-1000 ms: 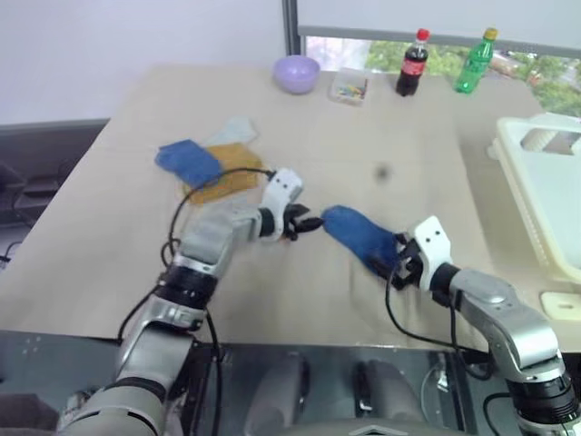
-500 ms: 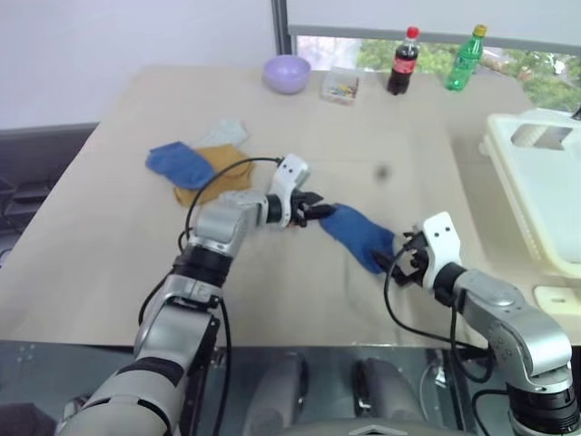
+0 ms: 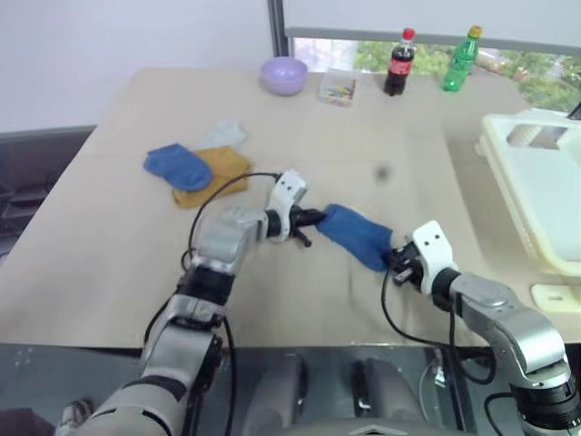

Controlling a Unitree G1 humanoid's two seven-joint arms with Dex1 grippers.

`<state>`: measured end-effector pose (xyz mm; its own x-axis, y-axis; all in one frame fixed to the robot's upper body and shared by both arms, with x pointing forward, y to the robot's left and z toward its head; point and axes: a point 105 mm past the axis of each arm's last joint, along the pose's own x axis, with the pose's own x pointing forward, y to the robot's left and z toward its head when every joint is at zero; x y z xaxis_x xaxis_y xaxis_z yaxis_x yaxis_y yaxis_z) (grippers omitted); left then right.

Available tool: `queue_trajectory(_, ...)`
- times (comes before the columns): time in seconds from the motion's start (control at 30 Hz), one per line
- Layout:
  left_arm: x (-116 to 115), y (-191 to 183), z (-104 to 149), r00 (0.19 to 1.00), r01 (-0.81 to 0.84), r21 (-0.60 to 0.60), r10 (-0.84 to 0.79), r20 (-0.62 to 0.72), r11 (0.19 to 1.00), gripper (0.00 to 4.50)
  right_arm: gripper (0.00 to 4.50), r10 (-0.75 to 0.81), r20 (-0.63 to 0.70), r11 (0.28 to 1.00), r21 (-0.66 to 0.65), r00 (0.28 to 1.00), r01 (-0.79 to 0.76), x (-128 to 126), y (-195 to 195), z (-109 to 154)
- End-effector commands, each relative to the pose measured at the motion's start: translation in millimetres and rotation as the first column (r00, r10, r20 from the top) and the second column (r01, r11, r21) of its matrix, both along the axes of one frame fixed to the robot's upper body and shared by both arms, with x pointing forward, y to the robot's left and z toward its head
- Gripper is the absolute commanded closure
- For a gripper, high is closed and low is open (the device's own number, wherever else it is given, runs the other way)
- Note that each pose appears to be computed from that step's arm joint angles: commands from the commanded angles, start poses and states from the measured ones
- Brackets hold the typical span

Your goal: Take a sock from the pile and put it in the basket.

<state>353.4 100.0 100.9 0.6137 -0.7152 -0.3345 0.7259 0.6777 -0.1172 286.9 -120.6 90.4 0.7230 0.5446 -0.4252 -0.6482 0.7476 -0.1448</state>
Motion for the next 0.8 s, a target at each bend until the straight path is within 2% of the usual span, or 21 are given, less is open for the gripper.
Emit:
queue_trajectory(0.03,-34,21,29,0.989,-0.124,-0.054,0.128,0.076,0.991,4.50,4.40,0.178,0.055,0.984,-0.028,0.983,-0.177,4,12,15)
queue_trajectory(0.17,-66,38,27,0.968,-0.241,-0.042,0.244,0.059,0.969,4.50,4.40,0.304,0.046,0.948,-0.108,0.952,-0.298,8,12,15)
queue_trajectory(0.27,-80,47,17,0.952,-0.302,0.006,0.301,0.049,0.953,4.50,4.40,0.368,0.010,0.921,-0.139,0.930,-0.364,12,9,9)
queue_trajectory(0.37,-84,50,4,0.937,-0.348,0.031,0.348,0.019,0.937,4.50,3.58,0.390,-0.011,0.913,-0.130,0.921,-0.388,15,9,5)
queue_trajectory(0.4,-83,50,3,0.932,-0.363,0.010,0.363,0.005,0.932,3.88,3.13,0.401,-0.012,0.907,-0.133,0.916,-0.399,15,9,4)
queue_trajectory(0.47,-79,56,6,0.911,-0.410,0.014,0.409,0.047,0.912,3.24,2.31,0.404,0.015,0.906,-0.145,0.915,-0.398,17,8,8)
queue_trajectory(0.53,-75,68,20,0.882,-0.460,0.003,0.456,0.120,0.888,2.40,1.48,0.399,0.085,0.913,-0.130,0.913,-0.387,17,8,24)
queue_trajectory(0.57,-74,75,26,0.869,-0.476,-0.002,0.471,0.152,0.879,1.88,1.37,0.400,0.115,0.915,-0.105,0.910,-0.389,15,8,33)
queue_trajectory(0.73,-56,123,65,0.758,-0.596,-0.009,0.566,0.325,0.803,1.88,1.37,0.418,0.242,0.903,-0.004,0.875,-0.430,3,14,76)
queue_trajectory(0.8,-45,143,69,0.712,-0.657,0.034,0.605,0.357,0.753,1.88,1.37,0.408,0.288,0.905,0.001,0.867,-0.426,5,19,84)
